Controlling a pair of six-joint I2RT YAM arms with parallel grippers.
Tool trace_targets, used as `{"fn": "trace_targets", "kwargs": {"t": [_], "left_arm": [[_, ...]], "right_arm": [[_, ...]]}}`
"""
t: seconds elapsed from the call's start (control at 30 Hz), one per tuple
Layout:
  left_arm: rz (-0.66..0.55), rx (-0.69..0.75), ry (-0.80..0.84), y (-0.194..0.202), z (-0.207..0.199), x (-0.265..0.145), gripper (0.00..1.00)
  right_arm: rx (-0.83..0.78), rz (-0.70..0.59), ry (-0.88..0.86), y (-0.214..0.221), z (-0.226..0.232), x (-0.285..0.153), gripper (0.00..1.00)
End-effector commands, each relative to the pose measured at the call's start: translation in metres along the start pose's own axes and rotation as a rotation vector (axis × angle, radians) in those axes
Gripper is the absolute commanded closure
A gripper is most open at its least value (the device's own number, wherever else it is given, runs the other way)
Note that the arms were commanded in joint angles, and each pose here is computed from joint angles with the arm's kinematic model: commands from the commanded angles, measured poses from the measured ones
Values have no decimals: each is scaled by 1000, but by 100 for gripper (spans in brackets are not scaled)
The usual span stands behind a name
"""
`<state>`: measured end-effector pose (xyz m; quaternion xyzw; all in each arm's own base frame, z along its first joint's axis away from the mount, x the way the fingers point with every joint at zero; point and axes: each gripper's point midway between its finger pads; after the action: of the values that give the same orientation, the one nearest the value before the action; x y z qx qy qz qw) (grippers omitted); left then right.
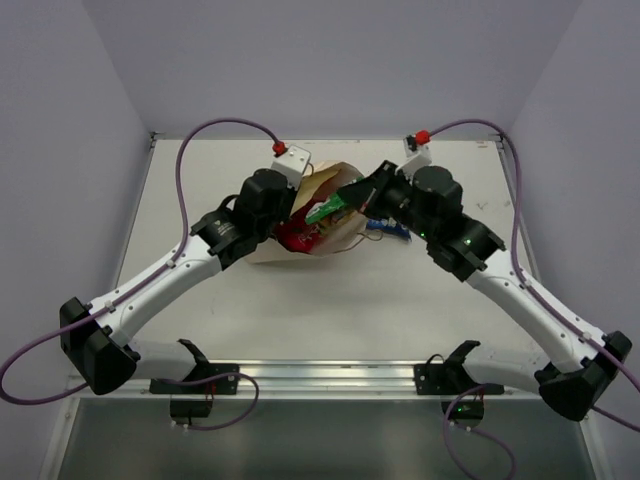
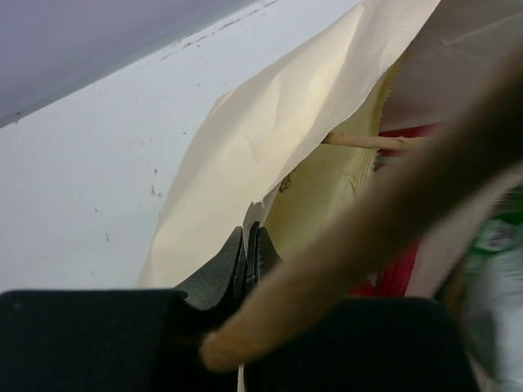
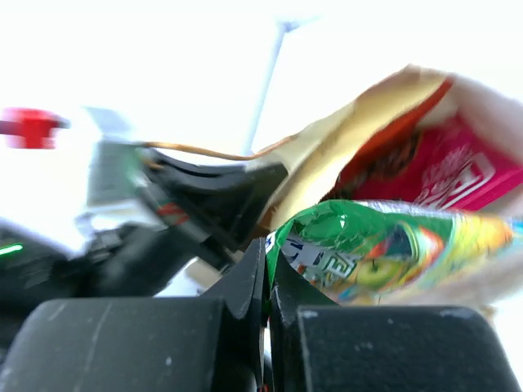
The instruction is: Take the snacks out of the paper bag
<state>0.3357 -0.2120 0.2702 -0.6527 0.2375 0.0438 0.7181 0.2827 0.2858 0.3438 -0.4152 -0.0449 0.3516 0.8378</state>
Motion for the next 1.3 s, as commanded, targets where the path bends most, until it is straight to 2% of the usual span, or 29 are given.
{"fn": "trace_targets", "kwargs": {"t": [0.0, 0.1, 0.27, 0.43, 0.5, 0.57, 0.7, 0.73, 0.77, 0.83, 0.87, 0.9, 0.97, 1.0, 1.03, 1.1, 1.13, 1.23, 1.27], "left_arm": [[20, -15, -137, 9, 31, 5, 100], [39, -29, -175, 13, 46, 9, 100], [52, -46, -213, 15, 70, 14, 100], [40, -36, -229, 10, 82, 13, 100], [35, -22, -239, 7, 86, 13, 100], [24, -20, -239, 0, 88, 12, 100], [5, 3, -203, -10, 83, 11, 100], [5, 12, -174, -11, 79, 12, 100], [4, 19, -159, -12, 77, 12, 100], [1, 30, -132, -14, 73, 10, 100], [-4, 32, -125, -16, 72, 8, 100], [-15, 33, -114, -21, 71, 5, 100], [-28, 38, -98, -29, 70, 0, 100], [-37, 40, -94, -34, 70, -3, 100], [-32, 47, -88, -35, 69, -5, 100], [-44, 47, -80, -45, 69, -9, 100], [-47, 53, -68, -47, 67, -10, 100], [-52, 58, -45, -51, 64, -13, 100], [-49, 60, -40, -51, 63, -14, 100]], "right_arm": [[-89, -48, -32, -33, 8, -32, 100], [-115, -131, -43, -69, 13, -64, 100], [-137, -291, 109, -119, -23, -102, 100], [-45, -368, 383, -134, -116, -104, 100], [0, -354, 443, -128, -154, -89, 100], [60, -396, 484, -138, -188, -86, 100], [146, -366, 591, -115, -262, -70, 100], [150, -402, 599, -117, -272, -71, 100], [179, -369, 630, -93, -291, -70, 100], [207, -354, 648, -74, -303, -73, 100], [241, -306, 681, -44, -318, -74, 100], [261, -301, 686, -32, -319, -79, 98], [346, -234, 735, 13, -332, -89, 91], [356, -239, 734, 20, -328, -95, 86], [391, -193, 772, 42, -333, -103, 74], [404, -174, 793, 52, -329, -114, 60], [400, -149, 820, 59, -325, -125, 44], [344, -142, 840, 53, -309, -145, 22], [316, -156, 821, 40, -298, -148, 18]]}}
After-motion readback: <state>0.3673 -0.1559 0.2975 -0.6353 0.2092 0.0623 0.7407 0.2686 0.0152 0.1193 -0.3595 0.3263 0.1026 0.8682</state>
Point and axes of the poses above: each gripper's point midway between its finger pads, its own x axis out along the fingers, its own z axis along the line the jaws close on, y = z × x, and after that the axes turned 9 degrees about -x, right-handed
